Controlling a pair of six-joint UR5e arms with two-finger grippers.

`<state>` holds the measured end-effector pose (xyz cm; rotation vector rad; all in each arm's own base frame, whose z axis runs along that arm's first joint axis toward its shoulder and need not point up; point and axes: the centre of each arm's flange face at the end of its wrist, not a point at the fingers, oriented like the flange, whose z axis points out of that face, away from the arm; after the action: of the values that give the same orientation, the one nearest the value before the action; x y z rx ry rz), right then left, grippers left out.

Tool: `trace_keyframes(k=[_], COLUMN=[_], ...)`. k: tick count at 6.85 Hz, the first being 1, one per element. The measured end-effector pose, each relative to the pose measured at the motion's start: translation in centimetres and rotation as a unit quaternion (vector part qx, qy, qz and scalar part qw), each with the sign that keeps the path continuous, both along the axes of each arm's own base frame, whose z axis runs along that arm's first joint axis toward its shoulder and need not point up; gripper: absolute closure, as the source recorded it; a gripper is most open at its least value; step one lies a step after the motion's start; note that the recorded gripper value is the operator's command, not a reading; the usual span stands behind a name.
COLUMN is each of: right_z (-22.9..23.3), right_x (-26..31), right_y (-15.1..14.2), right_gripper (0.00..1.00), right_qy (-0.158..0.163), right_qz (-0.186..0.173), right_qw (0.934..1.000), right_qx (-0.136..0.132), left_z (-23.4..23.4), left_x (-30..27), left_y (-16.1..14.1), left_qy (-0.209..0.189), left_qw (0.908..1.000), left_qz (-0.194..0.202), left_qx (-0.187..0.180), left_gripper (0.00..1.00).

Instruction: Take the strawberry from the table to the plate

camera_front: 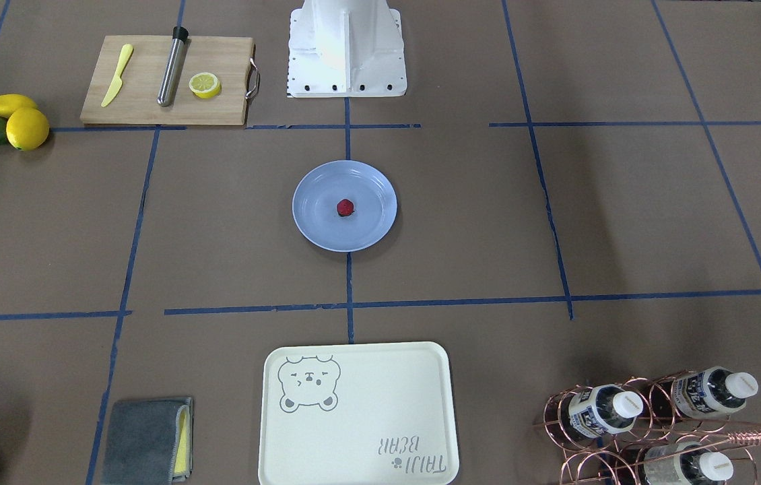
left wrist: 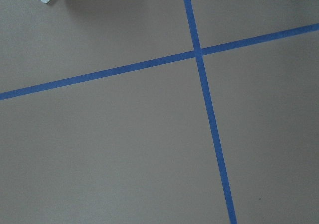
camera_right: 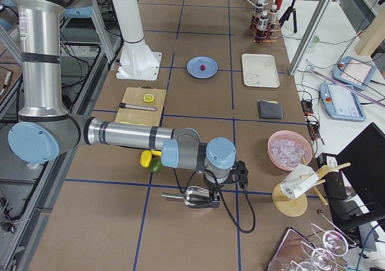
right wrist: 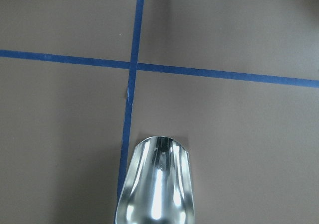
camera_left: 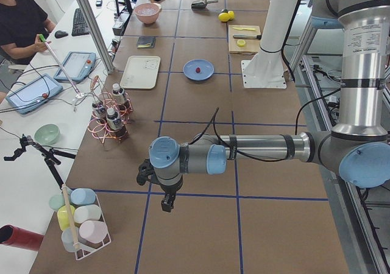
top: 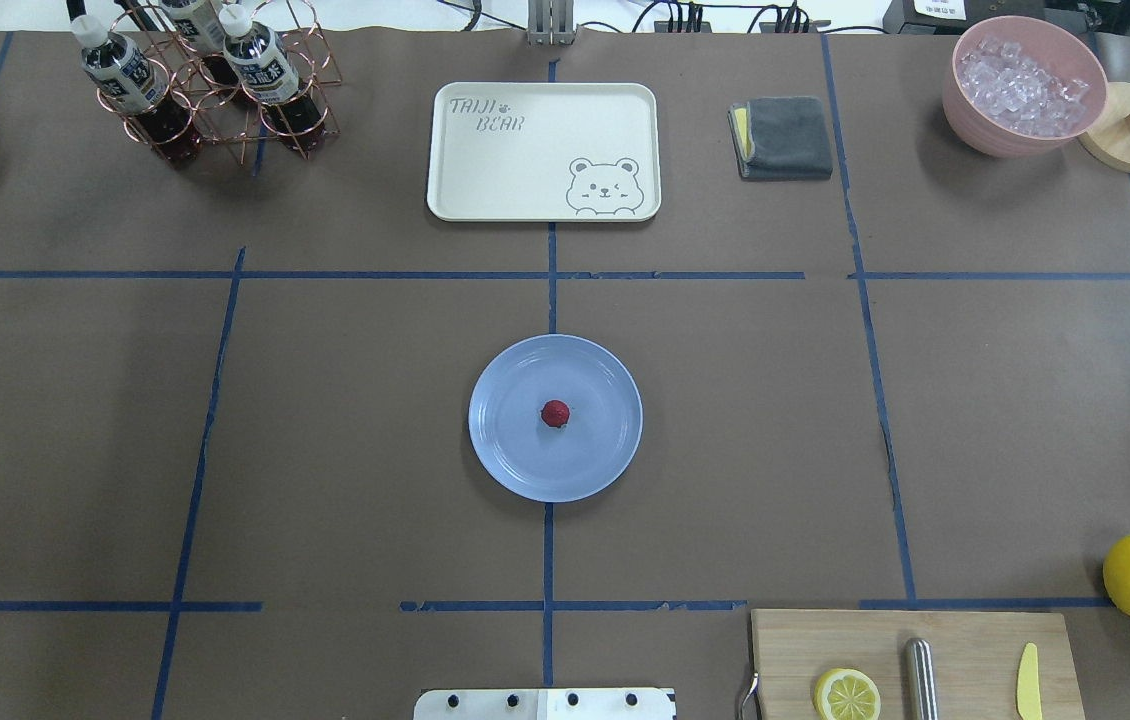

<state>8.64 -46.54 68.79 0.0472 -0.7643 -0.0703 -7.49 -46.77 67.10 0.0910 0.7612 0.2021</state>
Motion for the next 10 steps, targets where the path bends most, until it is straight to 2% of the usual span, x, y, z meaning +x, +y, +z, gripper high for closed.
trace_keyframes(k=[5,8,10], right_z=[0.03,-0.29,-0.39], right_x=[-0.14,-0.38,-0.4], right_y=[0.35,0.32,0.26], right_gripper=[0.0,0.0,0.0], right_qy=[-0.008,-0.026,-0.027], right_qz=[0.013,0.013,0.013], right_qw=[0.9999,0.9996,0.9995], right_qx=[-0.002,0.0,0.001], left_z=[0.04,0.11,0.11], left_x=[-0.05,-0.05,-0.06], left_y=[0.04,0.04,0.0], left_qy=[0.001,0.001,0.0], left_qw=[1.0,1.0,0.9995], left_qz=[-0.001,-0.002,-0.023], left_qx=[-0.001,-0.002,-0.022], left_gripper=[0.0,0.0,0.0])
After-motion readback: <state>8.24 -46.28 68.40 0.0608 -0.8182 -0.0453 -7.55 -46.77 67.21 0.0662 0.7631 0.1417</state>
